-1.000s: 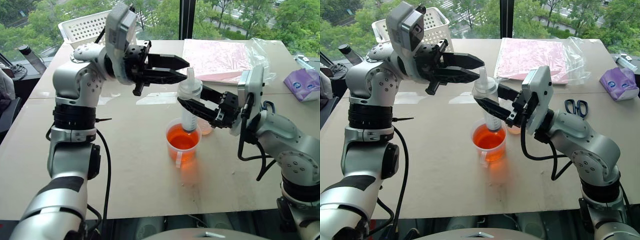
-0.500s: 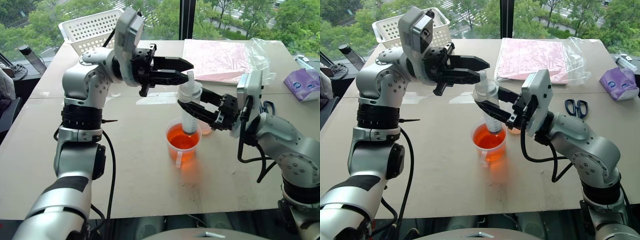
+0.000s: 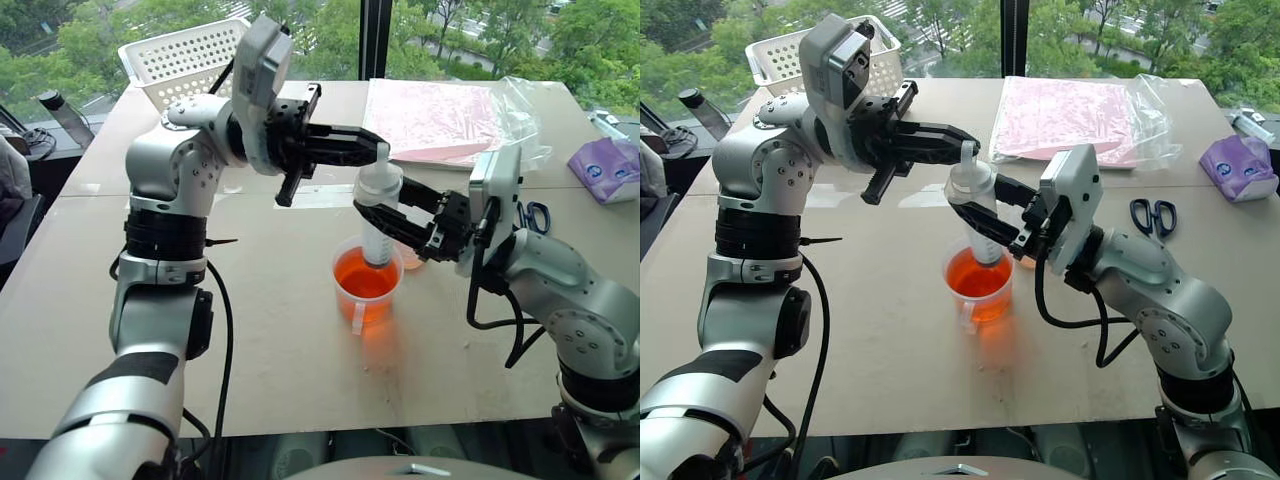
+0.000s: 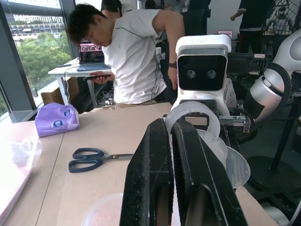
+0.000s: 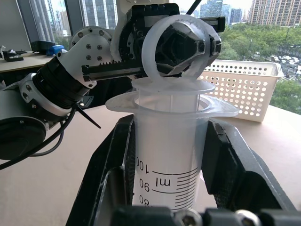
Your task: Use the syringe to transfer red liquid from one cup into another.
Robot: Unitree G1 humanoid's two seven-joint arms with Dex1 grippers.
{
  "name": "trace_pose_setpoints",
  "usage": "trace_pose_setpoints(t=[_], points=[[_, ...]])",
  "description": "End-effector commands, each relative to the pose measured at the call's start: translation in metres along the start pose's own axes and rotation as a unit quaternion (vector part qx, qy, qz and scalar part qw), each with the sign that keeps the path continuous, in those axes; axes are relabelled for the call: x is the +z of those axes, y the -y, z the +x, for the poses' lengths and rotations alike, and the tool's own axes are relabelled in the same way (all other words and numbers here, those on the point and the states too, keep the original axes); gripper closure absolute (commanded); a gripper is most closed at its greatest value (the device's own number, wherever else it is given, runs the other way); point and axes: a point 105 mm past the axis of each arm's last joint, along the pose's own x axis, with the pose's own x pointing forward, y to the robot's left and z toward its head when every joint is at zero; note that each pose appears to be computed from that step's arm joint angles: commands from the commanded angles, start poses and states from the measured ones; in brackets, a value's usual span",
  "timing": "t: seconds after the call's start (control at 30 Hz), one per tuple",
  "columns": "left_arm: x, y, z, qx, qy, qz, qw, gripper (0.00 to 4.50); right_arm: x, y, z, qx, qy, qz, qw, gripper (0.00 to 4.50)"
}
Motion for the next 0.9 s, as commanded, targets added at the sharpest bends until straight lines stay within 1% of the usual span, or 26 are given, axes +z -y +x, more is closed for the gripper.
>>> trace_pose_setpoints(t=[0.03, 0.27, 0.63, 0.9], points=[[0.017, -0.003, 0.002, 0.013, 0.011, 0.035, 0.999, 4.41, -0.001, -0.006, 0.003, 0.004, 0.019, 0.009, 1.0, 3.01], [0.018, -0.003, 0.0, 0.016, 0.011, 0.036, 0.999, 4.41, -0.012, -0.008, 0.003, -0.001, 0.016, 0.022, 1.0, 3.01], [0.019, -0.007, 0.001, 0.025, 0.017, 0.037, 0.999, 4.41, -0.018, -0.011, 0.001, 0.008, 0.006, 0.021, 1.0, 3.01], [0.018, -0.007, 0.001, 0.025, 0.016, 0.037, 0.999, 4.41, -0.018, -0.012, 0.002, 0.01, 0.007, 0.02, 1.0, 3.01]])
